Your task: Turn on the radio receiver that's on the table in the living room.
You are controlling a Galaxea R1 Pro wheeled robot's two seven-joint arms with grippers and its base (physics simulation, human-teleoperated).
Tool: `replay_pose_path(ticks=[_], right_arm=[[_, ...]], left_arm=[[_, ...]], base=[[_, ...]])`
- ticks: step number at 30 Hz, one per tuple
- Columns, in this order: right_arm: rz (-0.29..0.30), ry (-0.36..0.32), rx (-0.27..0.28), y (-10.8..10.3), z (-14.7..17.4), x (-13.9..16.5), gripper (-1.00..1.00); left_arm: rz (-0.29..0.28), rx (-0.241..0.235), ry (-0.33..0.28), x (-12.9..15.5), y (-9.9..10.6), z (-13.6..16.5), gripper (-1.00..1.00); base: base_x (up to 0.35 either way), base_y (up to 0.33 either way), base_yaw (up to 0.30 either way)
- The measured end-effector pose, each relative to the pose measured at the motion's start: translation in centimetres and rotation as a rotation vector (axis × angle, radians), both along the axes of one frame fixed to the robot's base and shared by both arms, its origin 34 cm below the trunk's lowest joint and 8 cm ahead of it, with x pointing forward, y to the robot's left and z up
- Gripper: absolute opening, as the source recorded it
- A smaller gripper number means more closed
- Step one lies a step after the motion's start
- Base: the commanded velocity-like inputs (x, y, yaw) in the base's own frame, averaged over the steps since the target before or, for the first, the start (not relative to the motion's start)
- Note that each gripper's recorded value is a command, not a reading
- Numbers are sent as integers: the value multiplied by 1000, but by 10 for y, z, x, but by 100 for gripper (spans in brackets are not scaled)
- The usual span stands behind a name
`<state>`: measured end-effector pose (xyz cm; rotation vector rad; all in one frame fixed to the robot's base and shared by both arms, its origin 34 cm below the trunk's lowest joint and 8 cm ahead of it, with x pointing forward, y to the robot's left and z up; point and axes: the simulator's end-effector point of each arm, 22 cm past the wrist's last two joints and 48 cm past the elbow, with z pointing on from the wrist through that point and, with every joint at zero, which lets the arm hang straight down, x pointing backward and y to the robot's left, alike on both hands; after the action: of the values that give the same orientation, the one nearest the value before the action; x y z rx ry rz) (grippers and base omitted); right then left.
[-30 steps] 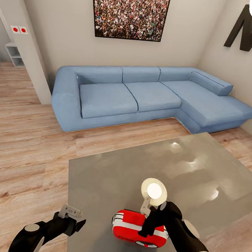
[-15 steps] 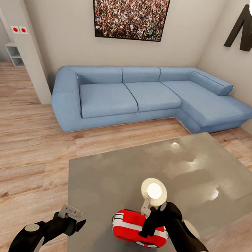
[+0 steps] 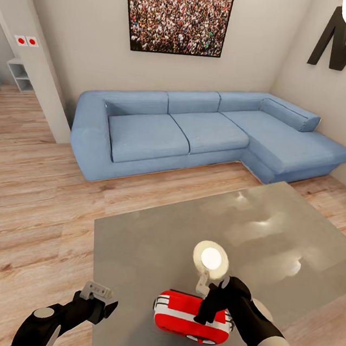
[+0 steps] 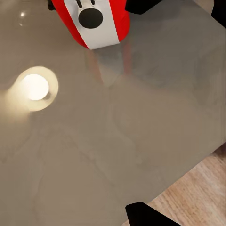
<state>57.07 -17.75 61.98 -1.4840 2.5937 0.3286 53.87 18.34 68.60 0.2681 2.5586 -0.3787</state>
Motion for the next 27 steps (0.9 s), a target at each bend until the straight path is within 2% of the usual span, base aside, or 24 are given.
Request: replay_pose_path(ticks=[14,15,16,17,19,20,22,27], right_arm=[[-9,-14,-4,-1,0,4,-100],[-107,68,62,-10,21,5,-100],[-145,62,127,2,41,17,-100],[-133,-25,142,5,66,44,-100],[-106,-254,185,14,141,101,-100],[-106,-295,196,16,158,110,-100],[-133,-227,178,10,140,98,-100],[-140,-248,198,12,158,103,-100]], left_arm=[[0,0,0,0,0,0,100],[0,0,0,0,0,0,100],[0,0,0,0,0,0,100],[0,0,0,0,0,0,100],[0,0,0,0,0,0,100],[0,0,0,0,0,0,100],[0,0,0,0,0,0,100],[0,0,0,0,0,0,100]], base=[[0,0,0],[0,0,0],[0,0,0],[0,0,0],[0,0,0],[0,0,0],[0,0,0],[0,0,0]])
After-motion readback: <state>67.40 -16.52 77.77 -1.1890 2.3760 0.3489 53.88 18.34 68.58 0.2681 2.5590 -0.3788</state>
